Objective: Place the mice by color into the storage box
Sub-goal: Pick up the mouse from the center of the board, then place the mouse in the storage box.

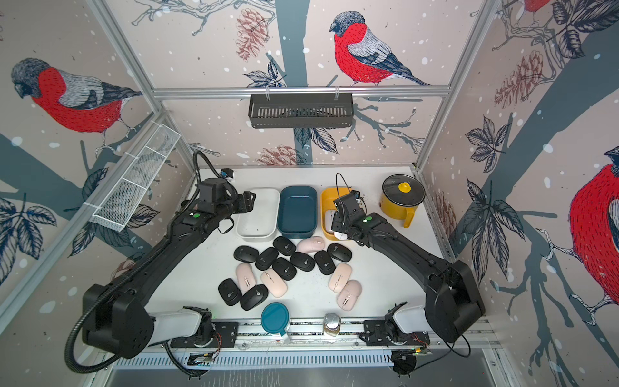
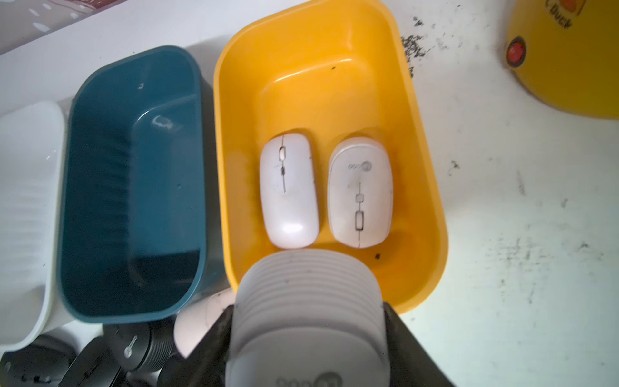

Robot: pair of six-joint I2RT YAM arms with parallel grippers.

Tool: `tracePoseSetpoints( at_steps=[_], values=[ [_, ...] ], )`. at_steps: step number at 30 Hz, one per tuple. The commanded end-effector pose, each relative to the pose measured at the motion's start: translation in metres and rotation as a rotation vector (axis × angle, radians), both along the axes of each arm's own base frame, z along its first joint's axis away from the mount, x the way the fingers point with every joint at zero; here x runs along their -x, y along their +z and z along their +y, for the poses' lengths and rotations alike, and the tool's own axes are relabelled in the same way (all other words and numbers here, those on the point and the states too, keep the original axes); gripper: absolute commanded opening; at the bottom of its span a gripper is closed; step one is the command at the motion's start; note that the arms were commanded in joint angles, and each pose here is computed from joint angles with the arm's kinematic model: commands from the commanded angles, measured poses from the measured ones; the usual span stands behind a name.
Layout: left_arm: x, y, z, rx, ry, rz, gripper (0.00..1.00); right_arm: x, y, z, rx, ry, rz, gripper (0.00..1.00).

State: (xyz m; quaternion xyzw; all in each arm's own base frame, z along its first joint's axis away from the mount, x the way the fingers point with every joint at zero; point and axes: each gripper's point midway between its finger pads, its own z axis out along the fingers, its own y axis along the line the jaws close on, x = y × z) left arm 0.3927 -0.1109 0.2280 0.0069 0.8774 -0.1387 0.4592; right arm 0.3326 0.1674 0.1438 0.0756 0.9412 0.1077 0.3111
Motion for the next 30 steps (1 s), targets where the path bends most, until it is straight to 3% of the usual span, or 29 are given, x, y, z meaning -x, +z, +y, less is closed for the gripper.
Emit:
tracePoseSetpoints(
  at_steps=[1,11,21,30],
  values=[
    [-0.002,-0.001,-0.004,0.018,-0.011,0.002,0.72,-0.019,0.004,-0.001,0.025,0.07,-0.029,0.48],
    [-0.009,-0.003,-0.013,0.035,-0.034,0.008,0.72,-0.063,0.006,-0.027,0.054,0.021,-0.079,0.49],
    [-0.015,-0.003,-0.048,-0.052,-0.107,0.031,0.71,-0.094,0.004,-0.04,0.074,-0.008,-0.131,0.51],
    [-0.022,-0.001,-0.058,-0.115,-0.12,0.017,0.71,-0.109,-0.011,-0.043,0.12,0.006,-0.129,0.53]
  ],
)
